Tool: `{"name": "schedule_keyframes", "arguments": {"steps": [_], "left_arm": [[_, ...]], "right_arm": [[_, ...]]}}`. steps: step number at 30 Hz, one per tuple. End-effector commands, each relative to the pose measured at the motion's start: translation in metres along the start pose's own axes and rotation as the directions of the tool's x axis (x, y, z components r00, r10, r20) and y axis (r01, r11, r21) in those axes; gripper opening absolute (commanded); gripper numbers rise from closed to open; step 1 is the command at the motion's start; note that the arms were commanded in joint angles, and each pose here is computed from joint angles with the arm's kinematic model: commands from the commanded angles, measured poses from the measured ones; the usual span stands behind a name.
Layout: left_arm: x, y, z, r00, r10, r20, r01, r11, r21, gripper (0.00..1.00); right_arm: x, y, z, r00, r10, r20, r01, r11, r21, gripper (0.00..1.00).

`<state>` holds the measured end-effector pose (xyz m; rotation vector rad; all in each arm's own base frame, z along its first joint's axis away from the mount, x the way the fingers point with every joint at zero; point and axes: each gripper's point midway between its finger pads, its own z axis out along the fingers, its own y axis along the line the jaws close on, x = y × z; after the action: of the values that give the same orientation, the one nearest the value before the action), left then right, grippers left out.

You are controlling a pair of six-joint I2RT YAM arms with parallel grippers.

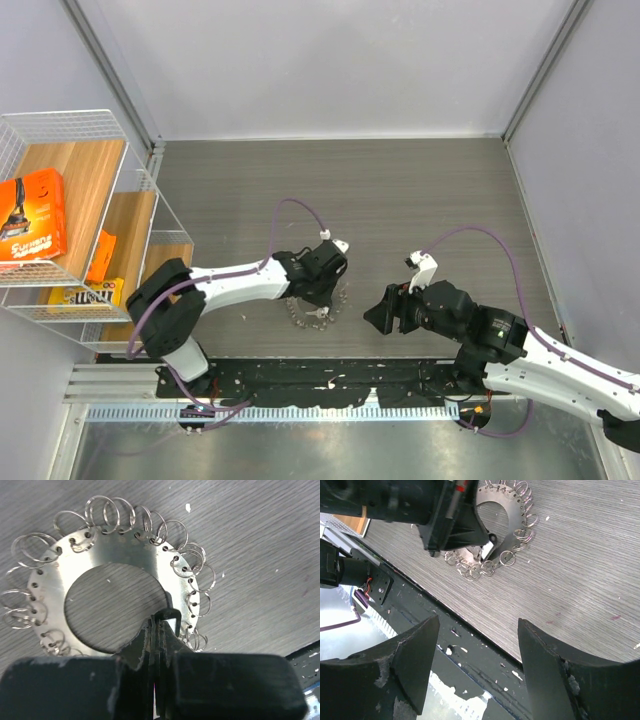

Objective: Put the keys on the keyring

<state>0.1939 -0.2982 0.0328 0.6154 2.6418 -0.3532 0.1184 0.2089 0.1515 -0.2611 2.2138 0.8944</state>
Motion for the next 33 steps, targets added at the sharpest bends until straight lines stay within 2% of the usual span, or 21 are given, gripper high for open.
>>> {"name": "schedule_keyframes", "arguments": {"steps": [1,3,4,11,20,33], "left_arm": [[-0.02,0.006,-0.032,0.996,0.003,0.084,-0.001,1.0,-0.025,0.03],[-0.019,0.006,-0.036,0.997,0.008,0.081,-0.006,1.0,-0.024,0.18],[-0.018,0.006,-0.037,0.997,0.007,0.083,-0.005,1.0,-0.024,0.23],[-0.005,0.01,-0.026,0.999,0.016,0.043,-0.015,0.999,-0.031,0.41],[0.016,-0.001,-0.007,0.999,0.017,-0.041,-0.016,1.0,0.022,0.5],[0.025,-0.012,-0.004,0.998,0.027,-0.06,-0.024,0.998,0.05,0.5]], "right_arm": [[-0.017,0.014,-0.004,0.999,0.016,0.049,-0.014,0.999,-0.038,0.7],[-0.018,0.014,-0.004,0.999,0.016,0.049,-0.014,0.999,-0.038,0.71],[-0.019,0.014,-0.004,0.998,0.017,0.052,-0.015,0.999,-0.039,0.71],[-0.017,0.015,-0.004,0.998,0.023,0.05,-0.021,0.999,-0.046,0.71],[-0.014,0.013,-0.002,0.999,0.025,0.045,-0.023,0.999,-0.041,0.71],[-0.012,0.012,0.001,0.999,0.023,0.041,-0.021,0.999,-0.04,0.71]]}}
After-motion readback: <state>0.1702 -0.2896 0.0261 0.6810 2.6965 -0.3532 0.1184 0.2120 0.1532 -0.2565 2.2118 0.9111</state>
